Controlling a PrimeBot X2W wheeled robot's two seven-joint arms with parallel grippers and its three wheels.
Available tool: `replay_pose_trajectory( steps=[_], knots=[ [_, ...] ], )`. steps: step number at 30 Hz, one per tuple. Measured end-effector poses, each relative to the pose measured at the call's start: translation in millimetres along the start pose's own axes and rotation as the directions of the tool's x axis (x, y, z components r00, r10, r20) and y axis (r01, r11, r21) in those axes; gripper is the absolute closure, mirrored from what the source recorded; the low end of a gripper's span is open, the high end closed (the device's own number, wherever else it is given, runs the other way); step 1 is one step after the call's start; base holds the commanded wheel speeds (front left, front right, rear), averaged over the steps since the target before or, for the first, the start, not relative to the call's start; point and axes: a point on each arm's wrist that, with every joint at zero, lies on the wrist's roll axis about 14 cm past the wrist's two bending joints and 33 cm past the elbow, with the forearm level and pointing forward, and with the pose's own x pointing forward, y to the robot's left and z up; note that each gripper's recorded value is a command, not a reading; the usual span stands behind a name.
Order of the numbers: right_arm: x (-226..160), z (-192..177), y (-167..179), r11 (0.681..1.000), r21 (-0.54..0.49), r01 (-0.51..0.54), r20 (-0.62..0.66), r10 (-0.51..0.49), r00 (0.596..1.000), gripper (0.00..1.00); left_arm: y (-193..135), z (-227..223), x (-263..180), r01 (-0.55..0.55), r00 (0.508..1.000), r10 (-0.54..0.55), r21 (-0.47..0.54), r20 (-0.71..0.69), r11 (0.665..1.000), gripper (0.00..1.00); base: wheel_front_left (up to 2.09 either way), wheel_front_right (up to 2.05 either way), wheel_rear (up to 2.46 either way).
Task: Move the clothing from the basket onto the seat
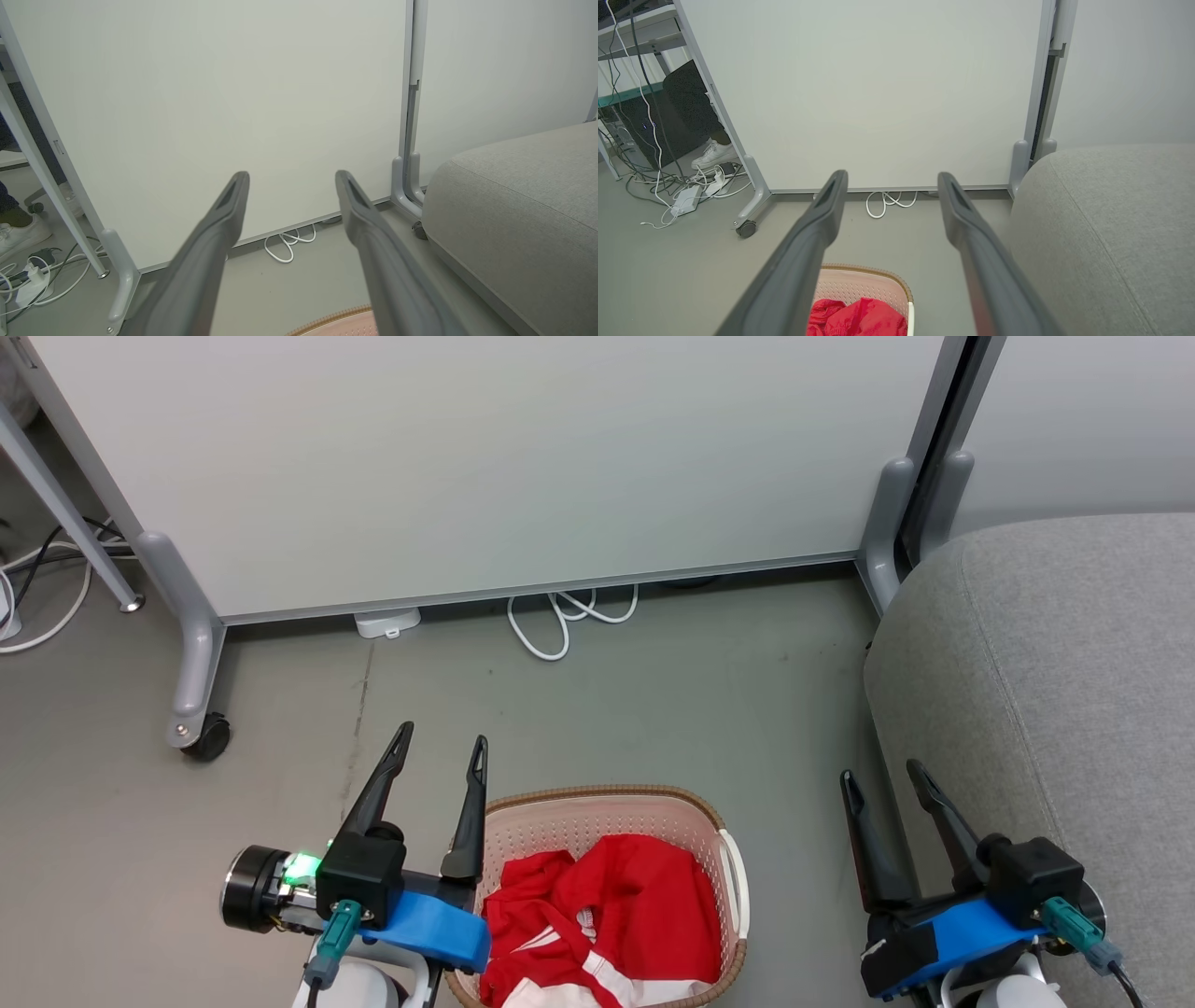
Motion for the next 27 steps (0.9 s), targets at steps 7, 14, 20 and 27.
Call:
replay_pose_trajectory(
  steps=[7, 14, 20, 27],
  knots=[
    [-0.2, -1.9, 0.0, 1.000, 0.002, 0.000, -0.006, 0.000, 1.000, 0.00, 0.4, -1.1, -0.2, -0.001, 1.000, 0.001, -0.004, -0.003, 1.000, 0.00, 0.00, 0.00, 0.00],
    [1.1, -4.1, -1.0, 1.000, 0.005, 0.002, -0.011, -0.002, 1.000, 0.00, -1.1, -7.3, 1.4, 0.009, 1.000, -0.009, -0.006, -0.021, 1.000, 0.00, 0.00, 0.00, 0.00],
    [11.7, -4.7, -4.4, 1.000, 0.005, 0.005, -0.008, -0.005, 1.000, 0.00, -10.1, -9.0, 24.2, 0.078, 0.997, -0.077, 0.015, -0.023, 0.997, 0.00, 0.00, 0.00, 0.00],
    [24.4, -13.4, -18.2, 0.999, 0.010, 0.034, -0.024, -0.034, 0.999, 0.00, -25.1, -28.8, 60.4, 0.191, 0.980, -0.187, 0.059, -0.070, 0.980, 0.00, 0.00, 0.00, 0.00]
  ],
)
